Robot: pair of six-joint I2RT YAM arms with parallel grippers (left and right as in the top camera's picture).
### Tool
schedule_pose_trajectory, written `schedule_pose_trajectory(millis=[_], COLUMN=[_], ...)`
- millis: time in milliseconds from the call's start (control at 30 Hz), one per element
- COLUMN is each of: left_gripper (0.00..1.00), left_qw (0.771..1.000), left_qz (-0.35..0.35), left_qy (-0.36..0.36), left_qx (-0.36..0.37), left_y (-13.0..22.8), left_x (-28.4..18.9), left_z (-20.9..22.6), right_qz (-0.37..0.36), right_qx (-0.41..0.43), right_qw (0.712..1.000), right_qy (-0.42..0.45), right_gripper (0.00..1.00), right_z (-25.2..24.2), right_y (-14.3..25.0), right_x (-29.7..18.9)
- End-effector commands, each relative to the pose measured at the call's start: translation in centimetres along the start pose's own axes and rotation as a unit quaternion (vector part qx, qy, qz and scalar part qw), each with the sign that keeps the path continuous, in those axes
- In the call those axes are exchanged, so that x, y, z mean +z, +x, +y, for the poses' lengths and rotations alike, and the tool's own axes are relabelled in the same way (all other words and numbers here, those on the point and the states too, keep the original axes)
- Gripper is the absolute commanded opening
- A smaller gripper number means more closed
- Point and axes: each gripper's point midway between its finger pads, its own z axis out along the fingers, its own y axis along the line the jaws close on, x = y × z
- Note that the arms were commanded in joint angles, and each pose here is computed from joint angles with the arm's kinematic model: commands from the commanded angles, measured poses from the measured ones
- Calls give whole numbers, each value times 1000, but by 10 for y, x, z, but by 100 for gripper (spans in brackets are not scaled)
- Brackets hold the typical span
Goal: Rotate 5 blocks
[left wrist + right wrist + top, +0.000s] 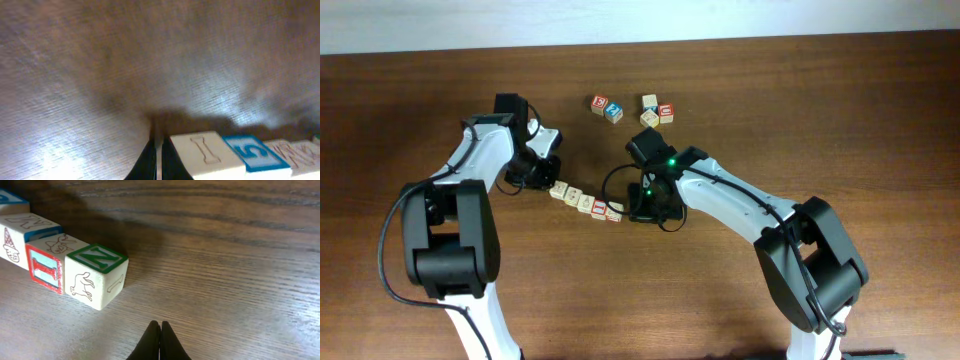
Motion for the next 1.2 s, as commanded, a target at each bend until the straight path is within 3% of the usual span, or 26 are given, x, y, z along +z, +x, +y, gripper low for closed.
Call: schedule_pose_trajectory(millis=[0, 333, 600, 1033, 1167], left_gripper=[4, 4, 4, 2, 3], left_qw=[999, 997, 993, 984, 985], left_qz=[27, 68, 93, 152, 155], left_qy=[27, 33, 31, 56, 55], left_qx=[4, 15, -58, -71, -41], left_y=[12, 24, 35, 61, 63], left_x=[5, 12, 12, 6, 6], left_z=[-16, -60, -67, -90, -90], right_qz=[9, 13, 25, 108, 113], right_qx=[11, 36, 44, 66, 21], right_qw=[1000, 999, 998, 992, 993], right_qy=[3, 10, -47, -24, -38], right_gripper=[4, 4, 4, 4, 4], right_z=[-2, -19, -42, -49, -37], right_y=[4, -2, -18, 27, 33], right_x=[5, 0, -36, -33, -31])
